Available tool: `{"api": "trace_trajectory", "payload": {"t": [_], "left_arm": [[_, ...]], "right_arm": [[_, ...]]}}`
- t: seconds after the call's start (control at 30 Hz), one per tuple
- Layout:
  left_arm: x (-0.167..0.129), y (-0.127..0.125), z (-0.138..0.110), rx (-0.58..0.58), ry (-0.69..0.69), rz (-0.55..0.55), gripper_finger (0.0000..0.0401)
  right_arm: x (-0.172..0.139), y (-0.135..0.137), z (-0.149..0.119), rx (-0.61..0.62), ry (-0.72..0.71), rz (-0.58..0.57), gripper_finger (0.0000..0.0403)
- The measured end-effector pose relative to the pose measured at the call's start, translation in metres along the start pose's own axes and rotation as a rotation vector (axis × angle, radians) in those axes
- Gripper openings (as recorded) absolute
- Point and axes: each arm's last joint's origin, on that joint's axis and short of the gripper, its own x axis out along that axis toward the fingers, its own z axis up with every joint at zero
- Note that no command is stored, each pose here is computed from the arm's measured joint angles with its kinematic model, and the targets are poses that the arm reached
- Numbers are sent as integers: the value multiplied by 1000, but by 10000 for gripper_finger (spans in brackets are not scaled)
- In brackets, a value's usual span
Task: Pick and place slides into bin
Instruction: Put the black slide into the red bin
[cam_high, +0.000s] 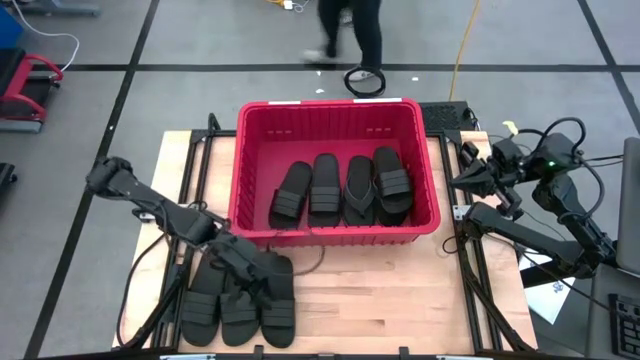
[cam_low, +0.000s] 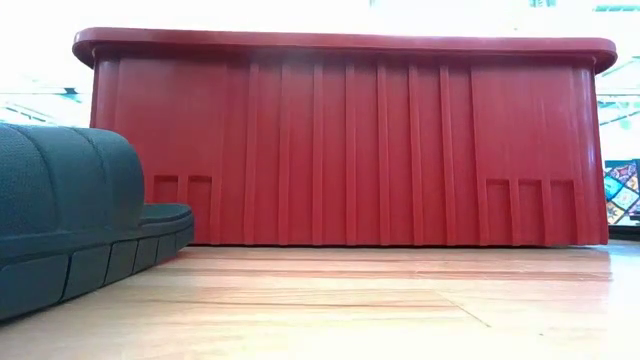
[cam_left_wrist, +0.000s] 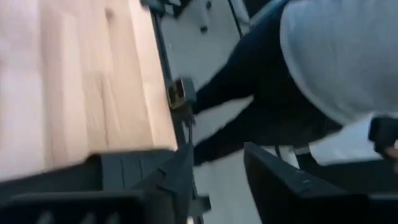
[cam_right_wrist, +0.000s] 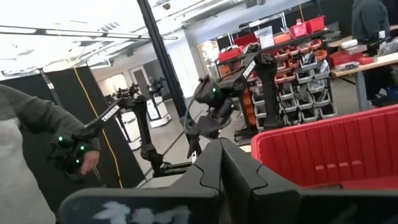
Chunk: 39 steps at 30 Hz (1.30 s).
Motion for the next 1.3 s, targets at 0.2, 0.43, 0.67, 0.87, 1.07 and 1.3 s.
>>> {"api": "trace_trajectory", "payload": {"t": [0.2, 0.43, 0.67, 0.87, 1.07, 1.3], "left_arm": [[30, 13, -22, -25, 188, 56, 207], [47, 32, -28, -28, 267, 139, 251], [67, 46, -31, 0, 307, 140, 269], [94, 69, -31, -50, 310, 139, 269], [110, 87, -32, -102, 334, 100, 269], [99, 89, -24, -83, 312, 100, 269]], "right_arm": [[0, -1, -1, 45, 7, -3, 0], [0, 0, -1, 87, 6, -3, 0], [0, 0, -1, 90, 6, -4, 0], [0, 0, -1, 107, 6, -4, 0], [0, 0, -1, 115, 6, -4, 0], [0, 0, -1, 115, 5, -4, 0]]}}
